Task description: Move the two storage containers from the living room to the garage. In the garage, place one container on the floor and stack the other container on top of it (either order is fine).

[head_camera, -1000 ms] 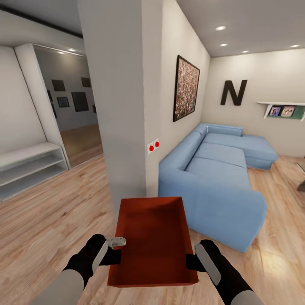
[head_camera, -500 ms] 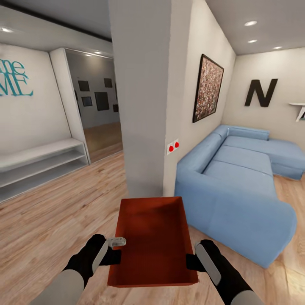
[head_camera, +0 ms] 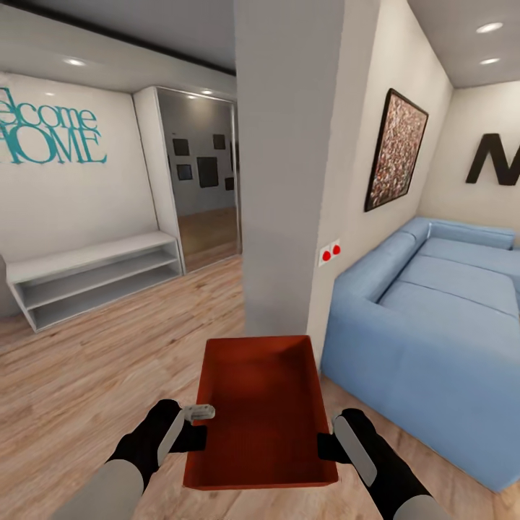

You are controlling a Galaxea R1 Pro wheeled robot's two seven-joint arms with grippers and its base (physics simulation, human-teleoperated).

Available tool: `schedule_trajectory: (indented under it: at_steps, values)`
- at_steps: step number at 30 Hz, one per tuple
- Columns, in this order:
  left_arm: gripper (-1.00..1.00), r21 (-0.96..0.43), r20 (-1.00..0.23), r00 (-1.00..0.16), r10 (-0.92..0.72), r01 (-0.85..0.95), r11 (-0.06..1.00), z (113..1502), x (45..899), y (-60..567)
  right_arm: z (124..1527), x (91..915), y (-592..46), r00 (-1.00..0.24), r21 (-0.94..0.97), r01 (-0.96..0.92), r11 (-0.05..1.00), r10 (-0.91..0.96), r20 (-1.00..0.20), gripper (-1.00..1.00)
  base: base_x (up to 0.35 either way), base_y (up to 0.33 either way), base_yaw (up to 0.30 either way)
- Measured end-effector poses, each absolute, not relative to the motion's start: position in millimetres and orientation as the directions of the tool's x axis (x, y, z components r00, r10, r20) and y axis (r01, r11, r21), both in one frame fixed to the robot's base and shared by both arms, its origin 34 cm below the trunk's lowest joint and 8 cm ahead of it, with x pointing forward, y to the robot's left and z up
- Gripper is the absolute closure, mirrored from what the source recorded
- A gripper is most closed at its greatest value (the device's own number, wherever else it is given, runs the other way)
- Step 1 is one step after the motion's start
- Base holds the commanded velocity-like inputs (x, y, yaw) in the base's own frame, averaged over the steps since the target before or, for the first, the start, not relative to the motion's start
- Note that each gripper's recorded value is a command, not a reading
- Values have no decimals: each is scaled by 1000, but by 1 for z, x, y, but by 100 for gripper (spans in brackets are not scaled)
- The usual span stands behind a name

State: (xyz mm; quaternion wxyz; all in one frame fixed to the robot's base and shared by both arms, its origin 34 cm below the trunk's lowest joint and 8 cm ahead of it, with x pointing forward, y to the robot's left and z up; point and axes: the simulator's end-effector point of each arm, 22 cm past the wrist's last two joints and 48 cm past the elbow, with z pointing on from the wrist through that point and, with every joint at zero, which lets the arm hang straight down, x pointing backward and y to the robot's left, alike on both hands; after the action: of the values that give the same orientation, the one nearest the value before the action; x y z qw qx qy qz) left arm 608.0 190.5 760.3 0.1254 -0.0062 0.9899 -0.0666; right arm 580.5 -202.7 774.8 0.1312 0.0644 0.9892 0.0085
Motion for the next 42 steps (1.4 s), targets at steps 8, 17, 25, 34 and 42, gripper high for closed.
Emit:
schedule_trajectory:
  at_steps: [8, 17, 25, 34, 42]
  values:
    - [100, -133, -247, -968, -29, 4, 991, 760, 608, 190, 775, 580, -203, -957, 34, 125, 992, 130, -258, 100, 0, 0, 282]
    - [100, -133, -247, -969, -29, 5, 991, 760, 608, 190, 775, 580, -203, -957, 34, 125, 992, 130, -258, 100, 0, 0, 282]
    - [100, -133, -247, -968, -29, 4, 991, 760, 608, 190, 775, 580, -203, -957, 34, 125, 992, 129, -258, 100, 0, 0, 282]
    - [100, -133, -247, -968, -29, 4, 991, 760, 608, 190, 775, 580, -203, -957, 34, 125, 992, 129, -258, 100, 0, 0, 281]
    - [100, -134, -247, -969, -29, 4, 991, 760, 608, 190, 775, 580, -203, -957, 34, 125, 992, 129, -258, 100, 0, 0, 282]
